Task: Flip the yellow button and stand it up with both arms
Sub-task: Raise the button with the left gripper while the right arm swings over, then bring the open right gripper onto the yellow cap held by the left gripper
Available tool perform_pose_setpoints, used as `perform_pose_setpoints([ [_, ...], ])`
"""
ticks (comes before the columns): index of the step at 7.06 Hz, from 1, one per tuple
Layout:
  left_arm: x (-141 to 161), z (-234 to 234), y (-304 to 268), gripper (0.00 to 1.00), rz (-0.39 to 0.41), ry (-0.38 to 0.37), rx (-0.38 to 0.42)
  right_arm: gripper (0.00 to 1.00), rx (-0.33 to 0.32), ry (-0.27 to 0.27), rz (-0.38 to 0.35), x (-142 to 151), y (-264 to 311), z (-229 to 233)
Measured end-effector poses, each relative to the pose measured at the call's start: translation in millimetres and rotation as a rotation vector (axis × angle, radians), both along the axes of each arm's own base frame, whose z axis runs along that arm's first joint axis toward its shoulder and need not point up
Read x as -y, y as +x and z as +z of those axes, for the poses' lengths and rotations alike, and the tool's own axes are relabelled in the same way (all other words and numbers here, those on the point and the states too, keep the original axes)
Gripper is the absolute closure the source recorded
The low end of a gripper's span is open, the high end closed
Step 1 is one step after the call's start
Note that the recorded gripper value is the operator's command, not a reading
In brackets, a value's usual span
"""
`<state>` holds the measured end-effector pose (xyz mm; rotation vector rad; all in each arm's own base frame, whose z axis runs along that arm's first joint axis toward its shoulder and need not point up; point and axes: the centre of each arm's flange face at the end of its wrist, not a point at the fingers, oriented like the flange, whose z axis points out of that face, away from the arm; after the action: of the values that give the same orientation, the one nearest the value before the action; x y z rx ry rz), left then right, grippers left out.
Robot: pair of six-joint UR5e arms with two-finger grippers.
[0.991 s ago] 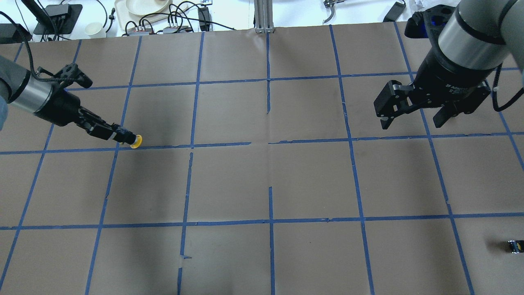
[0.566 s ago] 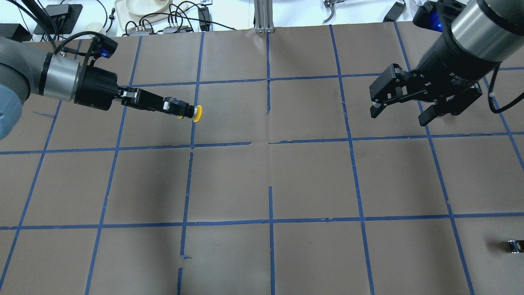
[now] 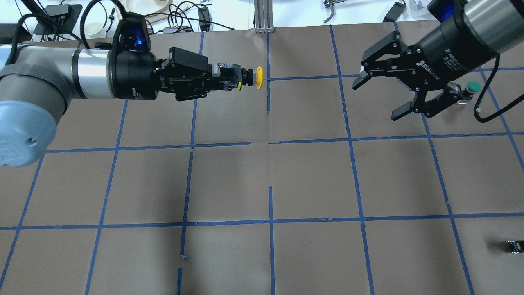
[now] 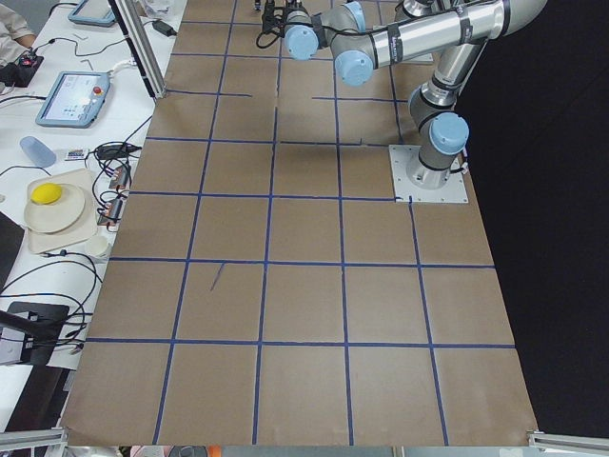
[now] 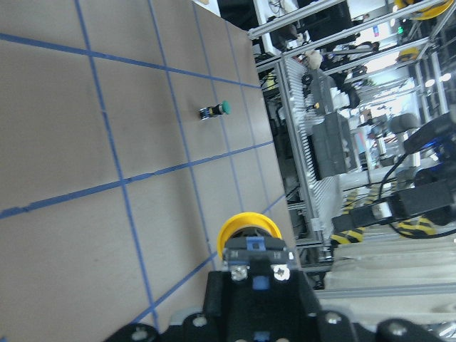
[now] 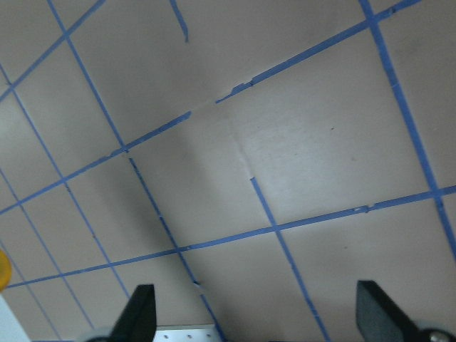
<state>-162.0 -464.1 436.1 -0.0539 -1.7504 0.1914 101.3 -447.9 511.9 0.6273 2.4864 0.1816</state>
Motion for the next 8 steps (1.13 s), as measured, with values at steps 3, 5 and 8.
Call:
perform_pose_setpoints([
  [3, -14, 8, -39, 1.00, -0.010, 0.028, -0.222, 0.00, 0.231, 0.086, -0.202, 13, 6, 14],
  [5, -16, 7, -52, 1.00, -0.023, 0.042, -0.271, 0.00, 0.318, 0.124, -0.297, 14, 4, 30],
  [8, -12, 5, -54, 1.00, -0.014, 0.051, -0.314, 0.00, 0.396, 0.220, -0.372, -10, 26, 43],
])
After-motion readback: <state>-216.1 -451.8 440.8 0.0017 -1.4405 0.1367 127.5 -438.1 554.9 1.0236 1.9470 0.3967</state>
